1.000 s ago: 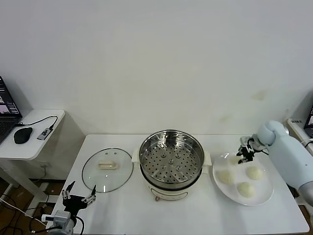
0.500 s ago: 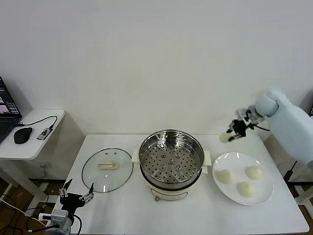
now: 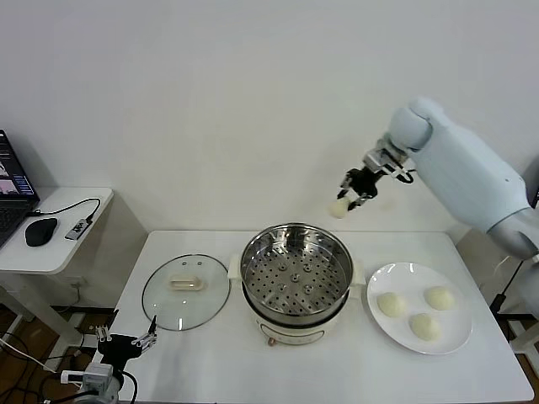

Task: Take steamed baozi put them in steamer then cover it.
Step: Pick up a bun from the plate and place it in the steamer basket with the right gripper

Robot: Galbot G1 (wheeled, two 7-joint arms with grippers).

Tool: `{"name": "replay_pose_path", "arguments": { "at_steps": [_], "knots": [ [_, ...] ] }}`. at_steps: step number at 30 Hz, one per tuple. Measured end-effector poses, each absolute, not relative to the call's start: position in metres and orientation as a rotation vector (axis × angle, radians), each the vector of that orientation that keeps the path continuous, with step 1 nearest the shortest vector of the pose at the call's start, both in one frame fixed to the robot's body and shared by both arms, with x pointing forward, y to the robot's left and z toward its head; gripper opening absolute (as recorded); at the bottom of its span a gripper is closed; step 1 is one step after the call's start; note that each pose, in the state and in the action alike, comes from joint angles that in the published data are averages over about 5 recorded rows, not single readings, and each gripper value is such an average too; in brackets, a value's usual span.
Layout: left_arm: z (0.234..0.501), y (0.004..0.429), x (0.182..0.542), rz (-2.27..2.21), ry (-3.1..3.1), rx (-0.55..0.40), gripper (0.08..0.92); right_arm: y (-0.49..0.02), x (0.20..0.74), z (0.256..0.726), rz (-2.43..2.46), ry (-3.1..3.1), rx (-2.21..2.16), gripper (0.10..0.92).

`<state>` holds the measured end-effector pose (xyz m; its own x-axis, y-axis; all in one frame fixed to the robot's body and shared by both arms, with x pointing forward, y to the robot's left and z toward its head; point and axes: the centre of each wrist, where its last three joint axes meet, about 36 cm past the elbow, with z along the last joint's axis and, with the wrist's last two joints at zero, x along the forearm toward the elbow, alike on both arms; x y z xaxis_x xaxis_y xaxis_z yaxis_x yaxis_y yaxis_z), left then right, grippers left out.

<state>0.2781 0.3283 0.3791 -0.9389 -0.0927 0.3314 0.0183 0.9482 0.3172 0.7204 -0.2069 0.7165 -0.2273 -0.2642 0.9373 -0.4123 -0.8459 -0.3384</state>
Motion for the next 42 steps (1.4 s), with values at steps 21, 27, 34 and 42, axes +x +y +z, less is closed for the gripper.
{"name": "replay_pose_path", "arguments": {
  "at_steps": [21, 27, 34, 42],
  "knots": [
    [0.387, 0.325, 0.269, -0.449, -2.744, 0.061, 0.823, -0.109, 0.693, 0.678, 2.479, -0.267, 2.062, 0.354],
    [0.385, 0.324, 0.269, -0.438, -2.741, 0.072, 0.823, -0.103, 0.691, 0.662, 2.472, -0.22, 2.084, 0.356],
    [0.381, 0.322, 0.27, -0.425, -2.736, 0.072, 0.823, -0.1, 0.69, 0.64, 2.469, -0.194, 2.091, 0.357],
    [0.374, 0.321, 0.27, -0.419, -2.72, 0.071, 0.823, -0.1, 0.691, 0.616, 2.447, -0.192, 2.106, 0.357]
  ]
}}
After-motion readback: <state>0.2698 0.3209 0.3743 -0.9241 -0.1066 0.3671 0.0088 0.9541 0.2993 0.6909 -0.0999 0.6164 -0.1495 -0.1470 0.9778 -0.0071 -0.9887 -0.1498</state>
